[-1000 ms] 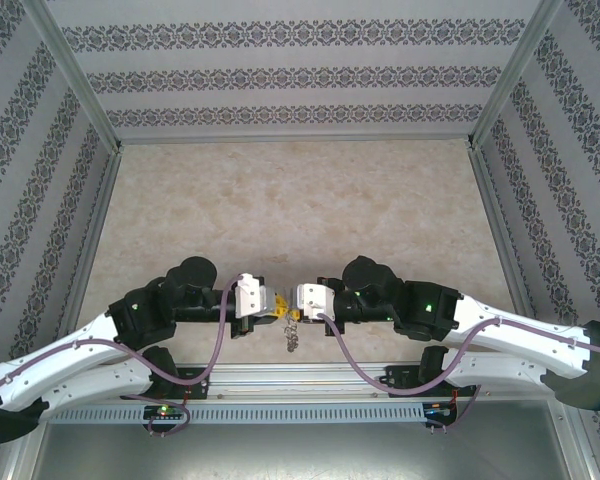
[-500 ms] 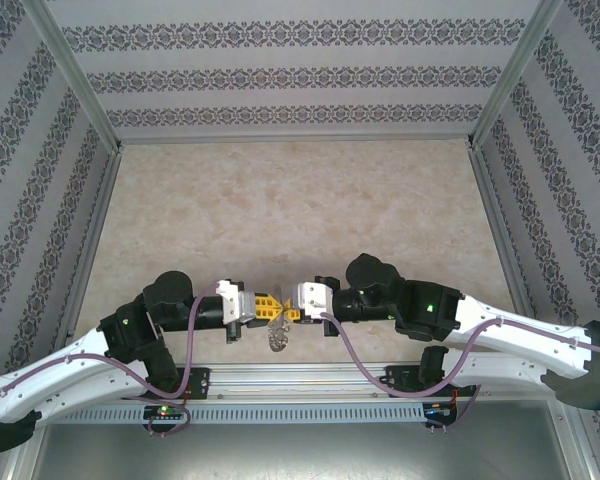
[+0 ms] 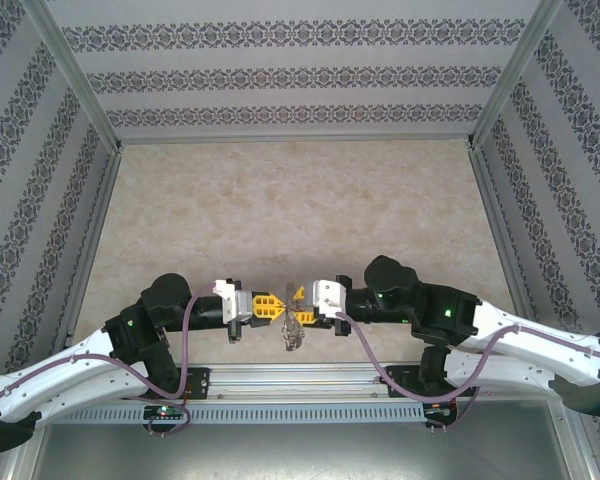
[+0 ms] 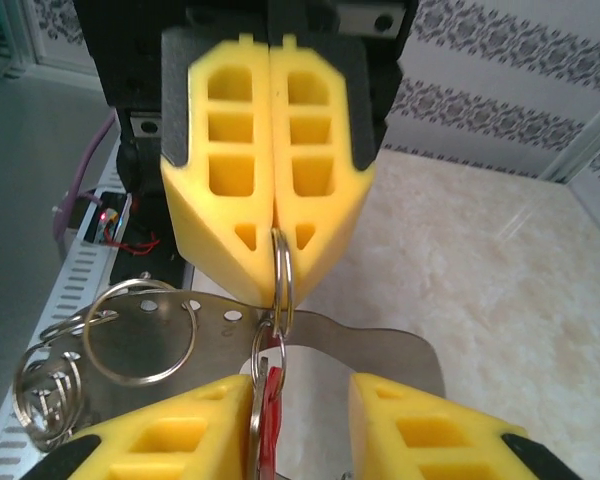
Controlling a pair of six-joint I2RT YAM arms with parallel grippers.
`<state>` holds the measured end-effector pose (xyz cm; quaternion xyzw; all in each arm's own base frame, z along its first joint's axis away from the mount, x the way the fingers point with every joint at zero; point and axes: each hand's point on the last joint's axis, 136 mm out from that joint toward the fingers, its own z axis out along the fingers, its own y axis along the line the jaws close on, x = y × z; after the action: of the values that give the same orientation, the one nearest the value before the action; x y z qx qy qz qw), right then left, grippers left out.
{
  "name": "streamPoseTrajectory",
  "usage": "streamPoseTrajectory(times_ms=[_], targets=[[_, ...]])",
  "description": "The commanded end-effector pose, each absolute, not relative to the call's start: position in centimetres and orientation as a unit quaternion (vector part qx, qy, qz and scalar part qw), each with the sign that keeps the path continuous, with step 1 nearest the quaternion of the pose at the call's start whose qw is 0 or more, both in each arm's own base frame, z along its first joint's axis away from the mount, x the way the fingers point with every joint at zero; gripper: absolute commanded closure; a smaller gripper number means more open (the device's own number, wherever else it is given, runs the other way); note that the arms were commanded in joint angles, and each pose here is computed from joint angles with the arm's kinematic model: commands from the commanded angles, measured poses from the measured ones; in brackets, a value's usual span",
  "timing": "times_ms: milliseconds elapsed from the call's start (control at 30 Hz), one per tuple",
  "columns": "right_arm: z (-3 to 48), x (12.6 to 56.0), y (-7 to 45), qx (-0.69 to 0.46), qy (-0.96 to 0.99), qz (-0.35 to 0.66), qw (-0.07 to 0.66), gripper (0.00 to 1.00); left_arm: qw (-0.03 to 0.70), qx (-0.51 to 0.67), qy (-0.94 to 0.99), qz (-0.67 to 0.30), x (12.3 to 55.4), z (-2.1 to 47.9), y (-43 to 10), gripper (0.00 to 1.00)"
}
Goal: Put the keys on the keyring
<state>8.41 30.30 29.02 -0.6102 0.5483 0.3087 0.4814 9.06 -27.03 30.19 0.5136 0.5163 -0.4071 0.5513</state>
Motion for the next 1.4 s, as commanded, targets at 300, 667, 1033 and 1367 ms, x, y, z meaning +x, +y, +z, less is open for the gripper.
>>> streamPoseTrajectory(times_ms=[300,667,1033,1367], targets=[[30.3,7.6,31.3,-0.612,0.516,0.337,0.496,0.73,0.566,0.508,0.492,-0.424,8.4,32.0,-27.1,1.0],[29.8,7.4,32.0,-0.618,0.514,0.339,0.49,0.9,0.555,0.514,0.501,-0.42,8.4,31.6,-27.1,1.0],[28.8,8.8,31.6,-0.62,0.551,0.297,0.473,1.0,0.492,0.532,0.582,-0.37,9.2,29.5,-26.2,0.89],[28.1,9.1,32.1,-0.653,0.555,0.265,0.442,1.0,0.432,0.562,0.633,-0.311,10.2,26.9,-25.9,0.92]])
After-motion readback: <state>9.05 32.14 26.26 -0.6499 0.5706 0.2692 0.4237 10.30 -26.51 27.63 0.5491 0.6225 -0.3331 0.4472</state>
